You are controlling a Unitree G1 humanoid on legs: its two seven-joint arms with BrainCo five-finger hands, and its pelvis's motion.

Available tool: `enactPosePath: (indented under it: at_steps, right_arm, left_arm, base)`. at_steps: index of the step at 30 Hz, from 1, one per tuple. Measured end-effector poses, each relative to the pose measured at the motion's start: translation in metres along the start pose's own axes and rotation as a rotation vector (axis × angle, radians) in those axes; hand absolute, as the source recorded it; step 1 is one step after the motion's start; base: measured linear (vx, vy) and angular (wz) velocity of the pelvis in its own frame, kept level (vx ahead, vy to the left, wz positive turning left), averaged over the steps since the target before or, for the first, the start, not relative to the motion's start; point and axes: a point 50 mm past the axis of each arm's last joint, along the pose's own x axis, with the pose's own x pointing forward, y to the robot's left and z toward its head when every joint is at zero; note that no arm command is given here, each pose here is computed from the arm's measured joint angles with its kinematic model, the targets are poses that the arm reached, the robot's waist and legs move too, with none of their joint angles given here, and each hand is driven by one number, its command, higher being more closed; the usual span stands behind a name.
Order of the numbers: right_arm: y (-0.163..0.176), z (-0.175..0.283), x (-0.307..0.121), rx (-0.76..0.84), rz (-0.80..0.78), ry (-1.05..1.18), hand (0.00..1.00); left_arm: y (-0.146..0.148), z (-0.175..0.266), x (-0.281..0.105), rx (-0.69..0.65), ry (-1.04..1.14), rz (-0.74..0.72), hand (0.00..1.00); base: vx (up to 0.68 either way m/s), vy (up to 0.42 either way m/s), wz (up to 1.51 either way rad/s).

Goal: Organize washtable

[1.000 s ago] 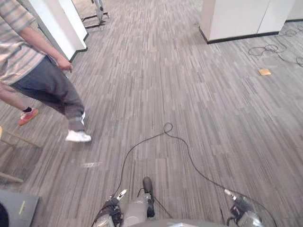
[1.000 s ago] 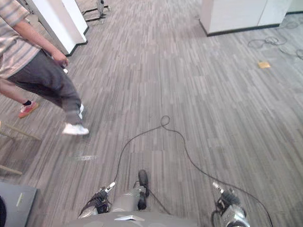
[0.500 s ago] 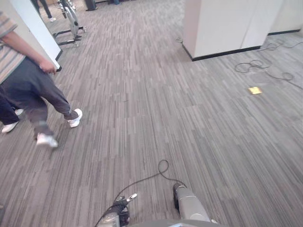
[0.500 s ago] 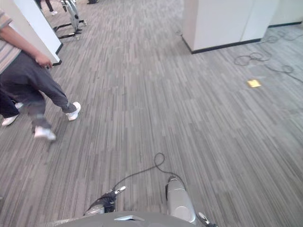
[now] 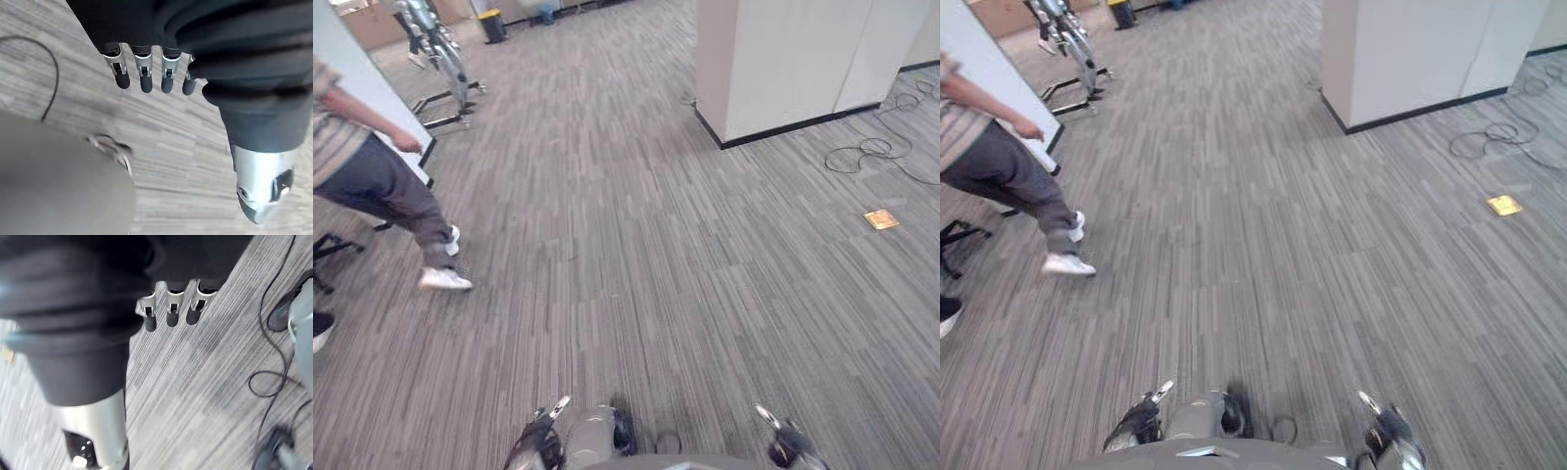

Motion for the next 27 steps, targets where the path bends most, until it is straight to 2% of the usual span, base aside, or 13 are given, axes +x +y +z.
enactPosePath:
  at_steps: [3, 4, 9, 11, 14, 16, 21, 25, 27]
  right_arm:
    - [-0.033, -0.049, -0.016, -0.013, -0.089, 0.157, 0.00]
    - [-0.033, -0.063, -0.020, 0.000, -0.094, 0.204, 0.00]
    - [-0.007, -0.069, -0.020, -0.019, 0.018, 0.202, 0.00]
    - [-0.013, -0.075, -0.024, -0.005, 0.001, 0.210, 0.00]
    - [-0.018, -0.076, -0.025, -0.021, -0.012, 0.212, 0.00]
    - [-0.004, -0.058, -0.019, -0.025, 0.029, 0.141, 0.00]
    - [0.025, -0.030, -0.012, -0.071, 0.132, 0.033, 0.00]
    - [0.055, -0.009, -0.011, -0.107, 0.226, -0.059, 0.00]
    - [0.055, -0.010, -0.011, -0.112, 0.217, -0.056, 0.00]
  left_arm:
    - [0.031, 0.006, 0.002, 0.059, 0.010, 0.072, 0.00]
    - [0.030, 0.009, 0.003, 0.090, 0.014, 0.061, 0.00]
    - [-0.015, 0.015, 0.009, 0.265, 0.026, -0.088, 0.00]
    - [-0.044, 0.022, 0.009, 0.225, -0.004, -0.147, 0.00]
    - [-0.065, 0.023, 0.006, 0.173, -0.025, -0.193, 0.00]
    - [-0.076, 0.015, 0.002, 0.124, -0.009, -0.216, 0.00]
    - [-0.056, 0.015, 0.003, -0.017, -0.017, -0.138, 0.00]
    - [-0.050, 0.036, 0.006, 0.009, -0.106, -0.116, 0.00]
    - [-0.043, 0.042, 0.007, 0.037, -0.132, -0.097, 0.00]
  base:
    - [0.46, 0.110, -0.17]
    - [0.11, 0.023, 0.49]
    - [0.28, -0.080, 0.24]
    - [0.76, -0.269, 0.76]
    - [0.78, -0.410, 0.61]
    - [0.82, -0.516, 0.46]
    - [0.64, -0.377, 0.14]
    - [0.27, -0.140, -0.78]
    - [-0.17, -0.045, -0.59]
